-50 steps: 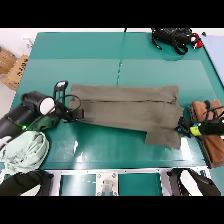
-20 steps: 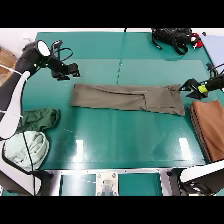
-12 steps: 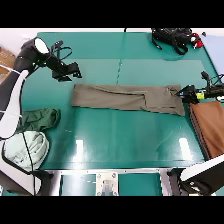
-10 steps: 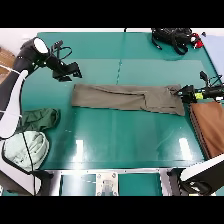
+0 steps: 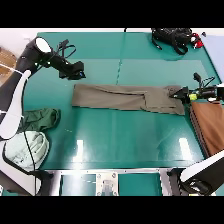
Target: Fold the shirts.
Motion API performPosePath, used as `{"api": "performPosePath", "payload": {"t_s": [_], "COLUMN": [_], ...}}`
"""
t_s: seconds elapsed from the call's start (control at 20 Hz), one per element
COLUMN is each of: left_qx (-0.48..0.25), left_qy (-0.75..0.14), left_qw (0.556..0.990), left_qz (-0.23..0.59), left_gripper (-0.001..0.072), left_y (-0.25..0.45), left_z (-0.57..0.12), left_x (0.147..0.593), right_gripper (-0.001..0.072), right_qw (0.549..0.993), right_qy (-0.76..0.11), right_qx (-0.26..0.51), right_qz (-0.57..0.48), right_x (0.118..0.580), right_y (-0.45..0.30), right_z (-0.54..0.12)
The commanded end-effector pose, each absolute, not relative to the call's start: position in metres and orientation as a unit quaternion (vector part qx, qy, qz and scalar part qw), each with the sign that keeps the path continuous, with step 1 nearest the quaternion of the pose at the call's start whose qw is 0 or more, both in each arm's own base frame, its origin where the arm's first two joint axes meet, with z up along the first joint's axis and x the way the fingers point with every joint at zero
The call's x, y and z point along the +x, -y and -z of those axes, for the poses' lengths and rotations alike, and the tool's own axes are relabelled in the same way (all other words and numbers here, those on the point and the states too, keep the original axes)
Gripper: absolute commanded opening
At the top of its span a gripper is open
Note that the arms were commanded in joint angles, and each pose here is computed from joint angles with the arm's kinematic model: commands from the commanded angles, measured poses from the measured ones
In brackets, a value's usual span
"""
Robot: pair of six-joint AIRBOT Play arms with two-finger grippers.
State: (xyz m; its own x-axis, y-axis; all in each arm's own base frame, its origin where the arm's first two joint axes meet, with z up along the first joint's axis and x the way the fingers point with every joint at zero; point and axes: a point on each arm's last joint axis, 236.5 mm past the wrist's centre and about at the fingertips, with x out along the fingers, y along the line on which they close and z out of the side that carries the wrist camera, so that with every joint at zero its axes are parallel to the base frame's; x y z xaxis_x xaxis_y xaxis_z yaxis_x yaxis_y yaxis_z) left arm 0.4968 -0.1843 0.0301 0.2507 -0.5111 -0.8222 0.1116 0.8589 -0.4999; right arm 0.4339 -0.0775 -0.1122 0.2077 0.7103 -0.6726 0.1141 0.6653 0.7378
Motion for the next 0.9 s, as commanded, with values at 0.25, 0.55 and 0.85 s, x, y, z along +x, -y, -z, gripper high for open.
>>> {"api": "performPosePath", "payload": {"t_s": [0.25,0.55,0.85], "left_qx": [-0.12,-0.158,-0.18], "left_qy": [-0.512,-0.508,-0.517], "left_qw": [0.803,0.778,0.758], "left_qz": [0.28,0.335,0.354], "left_gripper": [0.0024,0.0024,0.0024], "left_y": [0.292,0.421,0.473], "left_z": [-0.019,0.042,0.069], "left_x": [0.502,0.467,0.436], "right_gripper": [0.002,0.0021,0.0021], "right_qw": [0.706,0.737,0.762], "right_qy": [-0.58,-0.55,-0.506], "right_qx": [0.344,0.28,0.22], "right_qz": [-0.218,-0.277,-0.34], "right_x": [0.449,0.452,0.437], "right_y": [0.075,0.015,-0.079], "right_z": [0.073,-0.073,-0.187]}}
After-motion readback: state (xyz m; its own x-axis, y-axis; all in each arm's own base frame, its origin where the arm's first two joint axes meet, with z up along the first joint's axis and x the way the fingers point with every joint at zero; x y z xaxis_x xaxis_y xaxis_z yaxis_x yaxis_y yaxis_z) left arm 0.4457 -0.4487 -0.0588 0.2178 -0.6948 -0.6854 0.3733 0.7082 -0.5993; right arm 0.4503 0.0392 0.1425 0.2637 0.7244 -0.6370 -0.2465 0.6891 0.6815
